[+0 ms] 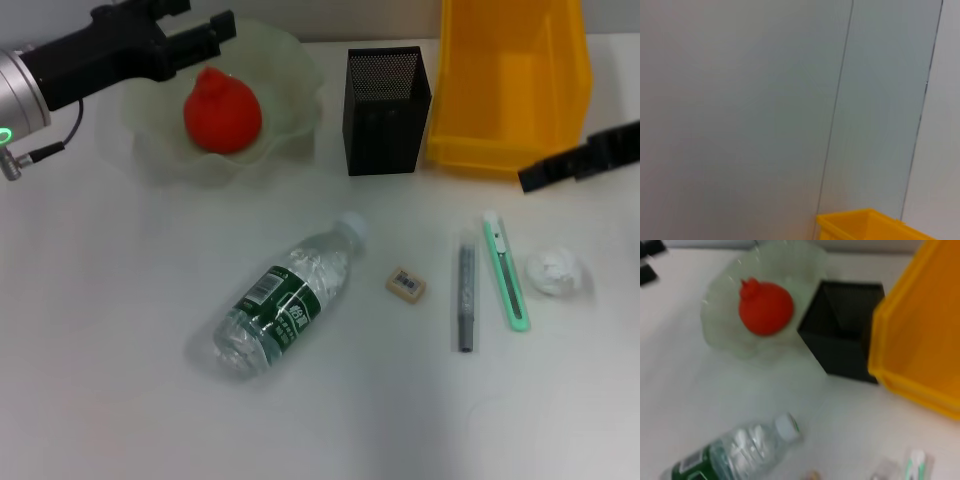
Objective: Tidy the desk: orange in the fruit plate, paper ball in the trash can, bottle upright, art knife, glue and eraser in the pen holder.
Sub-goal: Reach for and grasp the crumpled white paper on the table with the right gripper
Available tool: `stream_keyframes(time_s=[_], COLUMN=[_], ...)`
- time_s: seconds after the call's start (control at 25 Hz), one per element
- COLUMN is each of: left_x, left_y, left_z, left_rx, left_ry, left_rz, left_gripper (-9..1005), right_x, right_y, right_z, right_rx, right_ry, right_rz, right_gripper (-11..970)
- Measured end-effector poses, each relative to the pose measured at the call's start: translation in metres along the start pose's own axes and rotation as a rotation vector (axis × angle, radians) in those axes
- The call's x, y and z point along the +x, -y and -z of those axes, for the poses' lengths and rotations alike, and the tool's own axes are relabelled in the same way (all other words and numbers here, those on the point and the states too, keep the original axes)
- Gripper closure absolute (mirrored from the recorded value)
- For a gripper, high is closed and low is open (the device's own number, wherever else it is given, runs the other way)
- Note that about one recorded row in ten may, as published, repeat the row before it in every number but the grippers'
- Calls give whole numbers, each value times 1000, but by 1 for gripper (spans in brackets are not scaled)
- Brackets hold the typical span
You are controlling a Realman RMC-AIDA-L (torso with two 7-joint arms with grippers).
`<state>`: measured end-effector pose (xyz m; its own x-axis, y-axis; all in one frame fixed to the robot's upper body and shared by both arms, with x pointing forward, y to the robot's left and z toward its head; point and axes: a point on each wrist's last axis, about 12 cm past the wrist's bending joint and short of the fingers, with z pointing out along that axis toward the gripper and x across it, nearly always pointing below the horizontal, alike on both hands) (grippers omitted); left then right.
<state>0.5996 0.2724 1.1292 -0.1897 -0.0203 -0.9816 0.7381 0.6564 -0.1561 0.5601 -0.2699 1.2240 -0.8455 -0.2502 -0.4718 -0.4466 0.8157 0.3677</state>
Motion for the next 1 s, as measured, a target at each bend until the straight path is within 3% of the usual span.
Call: stream_keyframes(time_s=[0.16,0.36,1.0], left_x=[-2,-6,-8], left_y=[-3,-4,-6], left_z=[0,-4,-5], left_rx=[-20,-28,-41], left_ry=[10,16,18], left_rz=[-1,-7,-11], left_gripper=[230,230,229], right_x=[18,29,32], right_y=[23,37,51], right_z=[-13,-27,-56], right_rx=[51,89,78], right_ry=[-65,-112,-148], right_rz=[-101,-152,-169], right_gripper=[134,135,136])
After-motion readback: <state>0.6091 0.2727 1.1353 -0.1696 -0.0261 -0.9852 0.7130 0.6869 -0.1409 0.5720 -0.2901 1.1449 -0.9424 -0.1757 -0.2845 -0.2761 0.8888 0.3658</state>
